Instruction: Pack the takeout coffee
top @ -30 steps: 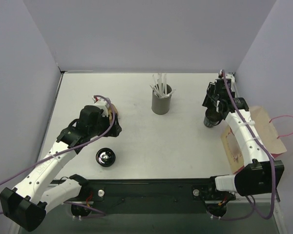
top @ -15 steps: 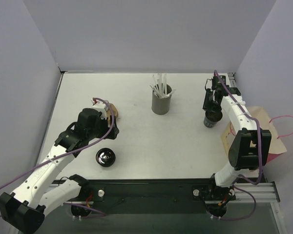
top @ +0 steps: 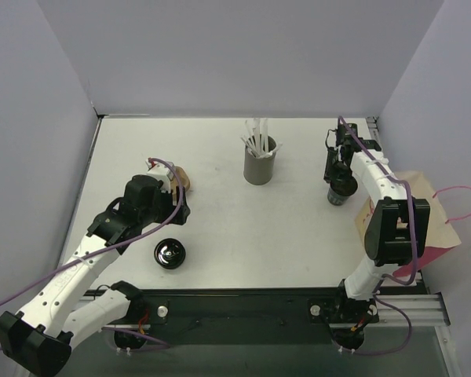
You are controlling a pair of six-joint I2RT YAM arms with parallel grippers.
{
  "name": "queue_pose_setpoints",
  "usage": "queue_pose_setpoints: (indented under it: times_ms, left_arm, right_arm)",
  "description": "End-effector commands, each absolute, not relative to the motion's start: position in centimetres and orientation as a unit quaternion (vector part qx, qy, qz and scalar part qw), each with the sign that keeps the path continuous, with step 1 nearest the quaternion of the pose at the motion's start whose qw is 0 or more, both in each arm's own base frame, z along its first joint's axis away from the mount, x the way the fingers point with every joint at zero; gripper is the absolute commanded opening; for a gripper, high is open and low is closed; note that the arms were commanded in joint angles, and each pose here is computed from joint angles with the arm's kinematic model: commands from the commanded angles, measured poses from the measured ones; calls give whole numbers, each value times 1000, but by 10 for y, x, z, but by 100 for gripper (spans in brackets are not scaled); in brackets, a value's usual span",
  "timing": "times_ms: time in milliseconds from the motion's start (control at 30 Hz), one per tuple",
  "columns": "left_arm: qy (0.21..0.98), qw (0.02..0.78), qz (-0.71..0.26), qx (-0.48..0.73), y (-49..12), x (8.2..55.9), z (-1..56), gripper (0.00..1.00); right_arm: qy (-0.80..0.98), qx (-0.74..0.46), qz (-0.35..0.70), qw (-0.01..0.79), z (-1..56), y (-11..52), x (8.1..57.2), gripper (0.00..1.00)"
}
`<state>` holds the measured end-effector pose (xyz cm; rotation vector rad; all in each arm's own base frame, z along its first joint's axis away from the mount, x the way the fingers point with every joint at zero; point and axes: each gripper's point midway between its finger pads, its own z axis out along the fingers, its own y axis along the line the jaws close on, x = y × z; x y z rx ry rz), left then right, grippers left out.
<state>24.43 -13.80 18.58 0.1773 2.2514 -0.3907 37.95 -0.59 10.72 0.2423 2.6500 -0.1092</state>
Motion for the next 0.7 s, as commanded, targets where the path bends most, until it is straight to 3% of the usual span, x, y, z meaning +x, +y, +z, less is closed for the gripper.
queue_pose_setpoints:
  times_ms: [0, 533, 667]
  left_arm:
    - [887, 428, -154, 75, -138, 247, 194, 80]
    - [888, 427, -152, 76, -137, 247, 193, 80]
    - [889, 426, -150, 75, -137, 247, 192, 80]
  right_arm:
    - [967, 87, -42, 235, 115, -9, 380, 24]
    - [966, 81, -41, 241, 120, -7, 382, 0]
    - [965, 71, -38, 248, 125, -1, 386, 0]
